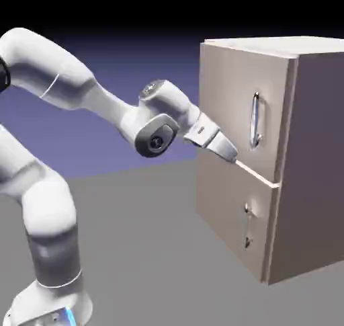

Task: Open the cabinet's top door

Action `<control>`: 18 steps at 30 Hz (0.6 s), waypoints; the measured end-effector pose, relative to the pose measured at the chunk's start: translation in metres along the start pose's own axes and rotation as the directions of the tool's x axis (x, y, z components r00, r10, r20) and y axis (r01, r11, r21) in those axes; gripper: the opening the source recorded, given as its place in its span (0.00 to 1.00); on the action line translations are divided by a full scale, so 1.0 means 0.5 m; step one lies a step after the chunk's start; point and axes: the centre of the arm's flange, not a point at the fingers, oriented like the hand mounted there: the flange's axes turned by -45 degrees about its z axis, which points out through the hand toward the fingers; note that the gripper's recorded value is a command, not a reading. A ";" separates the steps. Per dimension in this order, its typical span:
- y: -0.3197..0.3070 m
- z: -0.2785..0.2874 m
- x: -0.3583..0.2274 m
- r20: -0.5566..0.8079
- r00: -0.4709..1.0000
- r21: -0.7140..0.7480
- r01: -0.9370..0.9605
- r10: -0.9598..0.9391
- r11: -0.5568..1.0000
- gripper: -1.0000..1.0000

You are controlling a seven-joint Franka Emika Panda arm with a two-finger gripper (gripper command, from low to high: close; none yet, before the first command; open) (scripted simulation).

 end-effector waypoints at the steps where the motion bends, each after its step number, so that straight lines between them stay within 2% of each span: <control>1: -0.004 -0.006 0.005 -0.007 1.000 0.000 0.005 -0.005 1.000 1.00; 18: -0.045 -0.101 0.053 -0.154 0.986 -0.028 0.056 -0.059 0.998 1.00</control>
